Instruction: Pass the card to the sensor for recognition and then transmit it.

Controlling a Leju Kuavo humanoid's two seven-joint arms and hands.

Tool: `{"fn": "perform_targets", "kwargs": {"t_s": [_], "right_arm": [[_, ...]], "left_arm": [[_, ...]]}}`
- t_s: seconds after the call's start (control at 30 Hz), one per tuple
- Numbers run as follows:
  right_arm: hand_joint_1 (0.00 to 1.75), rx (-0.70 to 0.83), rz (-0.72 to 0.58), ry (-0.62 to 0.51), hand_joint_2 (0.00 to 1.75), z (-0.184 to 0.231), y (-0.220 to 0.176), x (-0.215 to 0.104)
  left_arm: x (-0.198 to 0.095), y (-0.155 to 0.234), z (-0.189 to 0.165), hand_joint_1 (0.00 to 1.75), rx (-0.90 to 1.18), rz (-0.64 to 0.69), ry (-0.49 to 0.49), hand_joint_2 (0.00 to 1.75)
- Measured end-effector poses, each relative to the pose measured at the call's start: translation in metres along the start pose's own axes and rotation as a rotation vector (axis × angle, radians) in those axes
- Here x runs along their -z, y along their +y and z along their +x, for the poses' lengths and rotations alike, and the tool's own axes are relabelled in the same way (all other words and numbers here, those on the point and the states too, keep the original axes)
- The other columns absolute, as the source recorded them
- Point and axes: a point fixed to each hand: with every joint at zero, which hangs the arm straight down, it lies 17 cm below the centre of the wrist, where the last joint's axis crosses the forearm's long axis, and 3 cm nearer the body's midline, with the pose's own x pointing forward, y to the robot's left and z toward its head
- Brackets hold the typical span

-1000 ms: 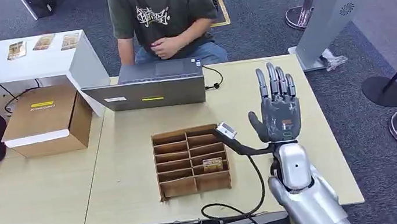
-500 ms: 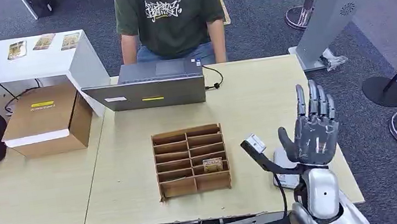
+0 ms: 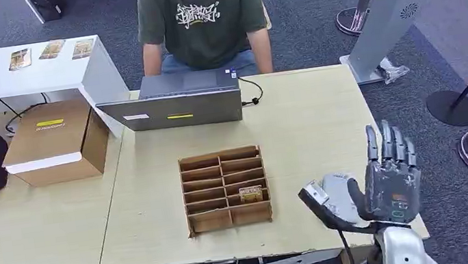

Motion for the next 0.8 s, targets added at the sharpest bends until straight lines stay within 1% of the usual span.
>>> {"fn": "perform_targets", "kwargs": {"t_s": [0.17, 0.27, 0.43, 0.6, 0.8], "right_arm": [[0.0, -0.054, 0.096, -0.066, 1.75, 0.02, 0.009, -0.016], [0.0, -0.064, 0.147, -0.095, 1.75, 0.03, 0.016, -0.031], [0.0, -0.074, 0.224, -0.101, 1.75, 0.037, 0.031, -0.05], [0.0, -0.055, 0.252, -0.099, 1.75, 0.043, 0.035, -0.06], [0.0, -0.053, 0.317, -0.125, 1.75, 0.053, 0.045, -0.074]], "left_arm": [[0.0, 0.0, -0.001, 0.0, -0.023, -0.002, 0.007, 1.75], [0.0, 0.0, -0.002, 0.0, -0.032, -0.005, 0.01, 1.75], [0.0, -0.003, -0.002, 0.0, -0.034, -0.018, 0.011, 1.75], [0.0, -0.003, -0.002, 0.0, -0.041, -0.019, 0.012, 1.75], [-0.001, -0.005, -0.002, 0.0, -0.059, -0.03, 0.008, 1.75]]}}
